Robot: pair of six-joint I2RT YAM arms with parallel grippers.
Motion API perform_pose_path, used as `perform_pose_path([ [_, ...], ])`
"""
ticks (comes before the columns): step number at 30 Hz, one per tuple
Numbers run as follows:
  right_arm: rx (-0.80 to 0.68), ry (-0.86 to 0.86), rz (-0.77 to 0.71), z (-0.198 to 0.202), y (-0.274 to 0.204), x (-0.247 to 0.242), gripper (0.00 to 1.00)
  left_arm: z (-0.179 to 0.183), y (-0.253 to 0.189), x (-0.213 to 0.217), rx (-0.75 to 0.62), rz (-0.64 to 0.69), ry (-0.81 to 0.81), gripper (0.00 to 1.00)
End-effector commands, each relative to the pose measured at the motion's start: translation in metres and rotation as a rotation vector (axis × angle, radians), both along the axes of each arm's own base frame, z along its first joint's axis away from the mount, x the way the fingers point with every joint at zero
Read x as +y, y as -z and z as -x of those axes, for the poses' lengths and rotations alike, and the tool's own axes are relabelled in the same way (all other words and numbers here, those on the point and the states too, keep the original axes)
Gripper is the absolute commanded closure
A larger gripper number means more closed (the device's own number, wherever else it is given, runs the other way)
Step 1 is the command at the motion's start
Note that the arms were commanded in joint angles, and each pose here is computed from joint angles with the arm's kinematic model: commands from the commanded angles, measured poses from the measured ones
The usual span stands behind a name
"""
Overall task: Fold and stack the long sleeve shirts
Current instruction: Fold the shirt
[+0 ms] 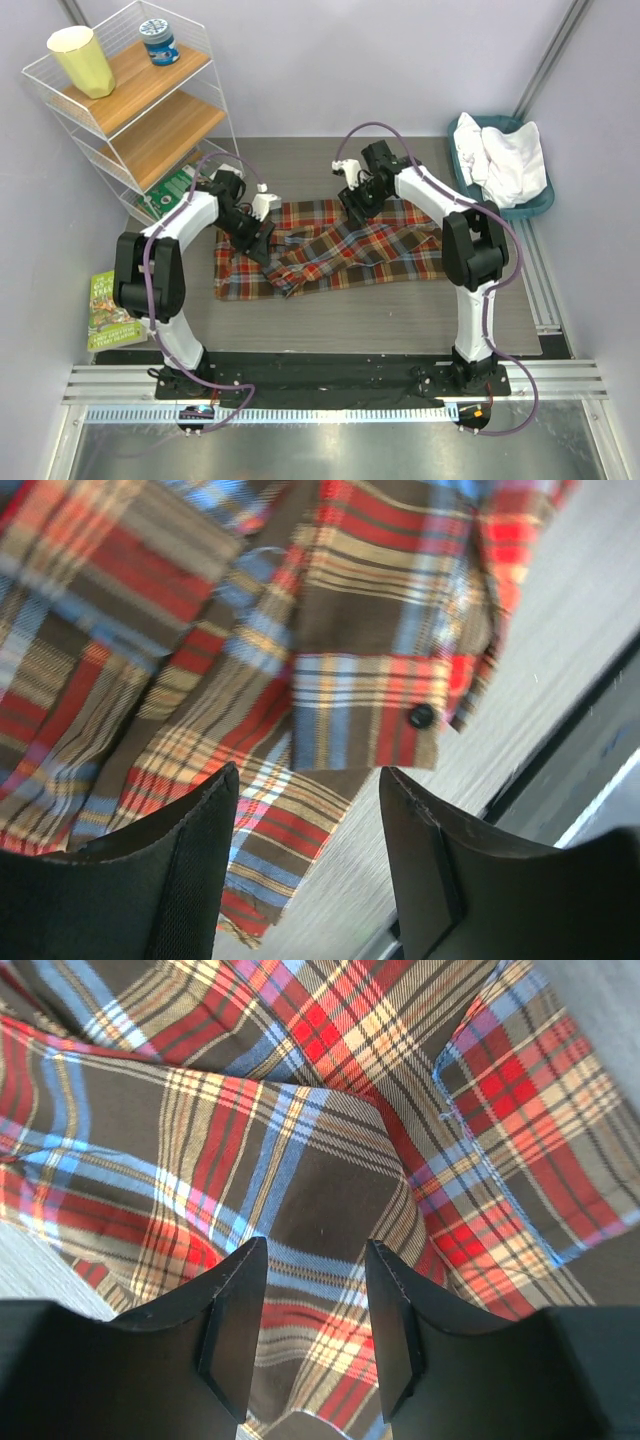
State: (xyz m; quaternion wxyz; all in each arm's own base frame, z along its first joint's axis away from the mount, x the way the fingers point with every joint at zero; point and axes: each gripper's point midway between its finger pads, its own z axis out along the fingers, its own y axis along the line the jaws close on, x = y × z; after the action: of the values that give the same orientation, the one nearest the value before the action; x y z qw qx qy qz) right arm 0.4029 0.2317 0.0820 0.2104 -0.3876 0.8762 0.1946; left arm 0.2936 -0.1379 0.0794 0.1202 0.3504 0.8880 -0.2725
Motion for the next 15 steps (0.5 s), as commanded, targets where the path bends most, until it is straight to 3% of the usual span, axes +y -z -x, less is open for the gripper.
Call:
perform_pose_path([
  [1,-0.06,0.031,-0.042,-0.015,-0.023,0.013,0.5,-0.021,-0.001,0.003,0.001,-0.047,-0.178,0.41],
  [15,-0.119,0.038,-0.007,-0.008,-0.041,-0.009,0.5,0.0,0.025,-0.006,0.201,-0.074,-0.202,0.46],
])
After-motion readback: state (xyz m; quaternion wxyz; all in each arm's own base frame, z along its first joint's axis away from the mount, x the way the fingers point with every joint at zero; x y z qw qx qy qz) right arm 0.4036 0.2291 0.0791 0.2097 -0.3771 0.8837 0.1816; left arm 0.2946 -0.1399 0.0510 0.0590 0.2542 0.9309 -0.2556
